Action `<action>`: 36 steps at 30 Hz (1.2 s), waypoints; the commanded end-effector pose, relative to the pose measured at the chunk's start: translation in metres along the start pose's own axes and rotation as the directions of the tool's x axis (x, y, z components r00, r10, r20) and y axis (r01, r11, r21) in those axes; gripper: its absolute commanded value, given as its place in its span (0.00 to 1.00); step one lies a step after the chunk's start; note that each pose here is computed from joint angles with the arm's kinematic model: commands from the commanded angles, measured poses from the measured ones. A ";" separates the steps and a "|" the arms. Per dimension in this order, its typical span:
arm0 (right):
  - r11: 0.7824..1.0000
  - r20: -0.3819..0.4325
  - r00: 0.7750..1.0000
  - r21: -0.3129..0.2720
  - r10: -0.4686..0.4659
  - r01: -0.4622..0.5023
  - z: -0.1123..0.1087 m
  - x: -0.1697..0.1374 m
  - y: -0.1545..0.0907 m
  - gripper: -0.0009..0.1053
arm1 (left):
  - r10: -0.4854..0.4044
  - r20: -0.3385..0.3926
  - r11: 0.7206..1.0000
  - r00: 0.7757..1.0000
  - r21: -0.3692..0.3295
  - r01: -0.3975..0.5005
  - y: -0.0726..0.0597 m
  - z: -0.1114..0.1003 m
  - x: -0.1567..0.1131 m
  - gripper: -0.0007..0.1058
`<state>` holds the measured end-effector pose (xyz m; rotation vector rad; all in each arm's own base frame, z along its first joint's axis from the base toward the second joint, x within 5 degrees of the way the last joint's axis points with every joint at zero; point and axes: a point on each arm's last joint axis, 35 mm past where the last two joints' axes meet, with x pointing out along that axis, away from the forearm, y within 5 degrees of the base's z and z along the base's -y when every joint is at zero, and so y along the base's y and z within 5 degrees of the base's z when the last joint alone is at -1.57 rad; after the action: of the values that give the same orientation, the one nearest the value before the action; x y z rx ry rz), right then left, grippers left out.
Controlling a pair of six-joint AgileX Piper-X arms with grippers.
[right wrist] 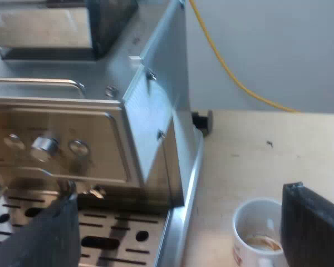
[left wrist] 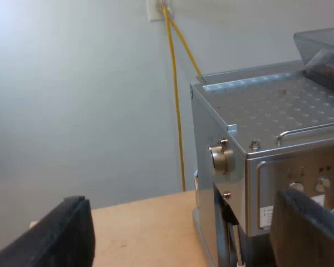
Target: Pour the beans into the coffee machine
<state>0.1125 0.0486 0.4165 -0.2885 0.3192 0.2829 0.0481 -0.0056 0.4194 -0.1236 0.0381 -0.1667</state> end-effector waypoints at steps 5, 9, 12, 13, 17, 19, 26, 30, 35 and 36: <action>0.998 0.004 0.999 -0.031 -0.052 0.052 -0.002 -0.012 -0.012 0.74 | 0.001 -0.018 1.000 1.000 -0.013 -0.002 -0.003 -0.006 -0.020 0.64; 0.995 0.009 0.996 -0.050 -0.088 0.088 -0.005 -0.021 -0.016 0.74 | -0.006 -0.023 1.000 1.000 -0.001 0.006 -0.004 -0.008 -0.026 0.64; 0.994 0.014 0.996 -0.050 -0.093 0.094 -0.006 -0.026 -0.016 0.74 | -0.017 -0.018 1.000 1.000 0.010 0.017 -0.005 -0.007 -0.027 0.64; 0.994 0.018 0.995 -0.047 -0.094 0.095 -0.006 -0.027 -0.017 0.74 | -0.029 -0.020 1.000 0.999 0.010 0.029 -0.005 -0.007 -0.027 0.64; 0.993 0.011 0.994 -0.048 -0.107 0.107 -0.007 -0.026 -0.017 0.74 | -0.075 -0.025 0.997 0.997 0.009 0.075 -0.007 -0.007 -0.027 0.64; 0.993 -0.001 0.994 -0.052 -0.107 0.107 -0.010 -0.024 -0.016 0.74 | -0.081 -0.022 0.997 0.996 0.010 0.081 -0.007 -0.006 -0.028 0.64; 0.995 -0.079 0.992 -0.039 -0.098 0.095 -0.030 -0.006 -0.010 0.74 | -0.084 0.003 0.996 0.996 0.017 0.084 -0.009 0.001 -0.033 0.64; 0.993 -0.078 0.991 -0.041 -0.110 0.107 -0.032 -0.005 -0.011 0.74 | -0.082 -0.011 0.996 0.997 0.017 0.082 -0.010 0.003 -0.037 0.64; 0.991 -0.084 0.988 -0.042 -0.129 0.126 -0.033 -0.005 -0.017 0.74 | -0.077 -0.036 0.996 0.996 0.033 0.078 -0.011 -0.001 -0.043 0.64; 0.992 -0.084 0.989 -0.035 -0.122 0.120 -0.033 -0.005 -0.018 0.74 | -0.076 -0.027 0.996 0.997 0.035 0.077 -0.011 -0.001 -0.046 0.64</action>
<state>0.1082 0.0209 0.3879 -0.3395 0.4129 0.1527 0.0057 -0.0090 0.4194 -0.0906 0.0716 -0.2373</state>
